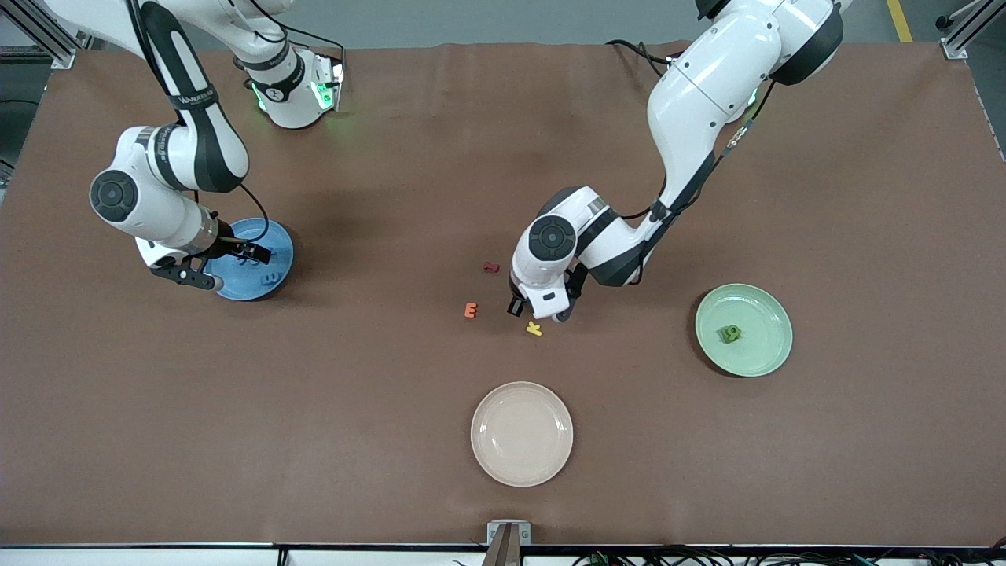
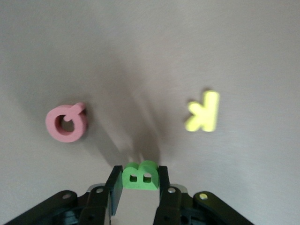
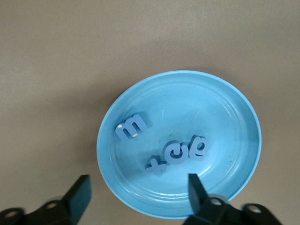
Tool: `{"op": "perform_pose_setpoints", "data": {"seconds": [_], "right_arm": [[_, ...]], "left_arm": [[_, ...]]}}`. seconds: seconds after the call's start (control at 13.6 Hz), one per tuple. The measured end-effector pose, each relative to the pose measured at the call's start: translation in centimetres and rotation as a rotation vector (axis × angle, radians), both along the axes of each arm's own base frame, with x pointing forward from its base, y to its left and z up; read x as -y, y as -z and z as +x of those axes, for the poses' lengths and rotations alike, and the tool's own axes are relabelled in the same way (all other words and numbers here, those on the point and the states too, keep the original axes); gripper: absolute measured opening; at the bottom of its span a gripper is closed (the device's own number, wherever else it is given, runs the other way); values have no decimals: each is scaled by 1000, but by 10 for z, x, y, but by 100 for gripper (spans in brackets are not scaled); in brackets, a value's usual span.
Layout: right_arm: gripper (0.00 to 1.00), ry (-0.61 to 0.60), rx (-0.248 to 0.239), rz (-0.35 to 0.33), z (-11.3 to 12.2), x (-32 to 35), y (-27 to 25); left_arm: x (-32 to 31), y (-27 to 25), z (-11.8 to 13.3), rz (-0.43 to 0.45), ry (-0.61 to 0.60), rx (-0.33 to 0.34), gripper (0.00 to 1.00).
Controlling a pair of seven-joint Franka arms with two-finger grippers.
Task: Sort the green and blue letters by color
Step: 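Carry the green letter to the green plate with the left gripper and release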
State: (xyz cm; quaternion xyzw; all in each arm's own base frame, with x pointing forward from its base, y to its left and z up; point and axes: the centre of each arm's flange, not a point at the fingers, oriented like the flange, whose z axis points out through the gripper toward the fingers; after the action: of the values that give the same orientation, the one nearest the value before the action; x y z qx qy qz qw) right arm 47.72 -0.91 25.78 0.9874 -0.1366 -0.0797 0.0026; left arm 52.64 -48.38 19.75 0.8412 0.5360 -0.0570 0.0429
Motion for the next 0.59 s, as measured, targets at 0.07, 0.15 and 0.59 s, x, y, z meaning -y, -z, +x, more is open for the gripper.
{"op": "perform_pose_setpoints", "data": {"seconds": [0.07, 0.15, 0.59], "right_arm": [[100, -1, 1, 0, 0, -1, 0], [100, -3, 2, 0, 2, -1, -2], [100, -30, 1, 7, 37, -5, -52]], "left_arm": [[-2, -13, 6, 5, 11, 36, 35], [-6, -26, 14, 14, 23, 77, 35], [-65, -91, 73, 111, 119, 216, 35]]}}
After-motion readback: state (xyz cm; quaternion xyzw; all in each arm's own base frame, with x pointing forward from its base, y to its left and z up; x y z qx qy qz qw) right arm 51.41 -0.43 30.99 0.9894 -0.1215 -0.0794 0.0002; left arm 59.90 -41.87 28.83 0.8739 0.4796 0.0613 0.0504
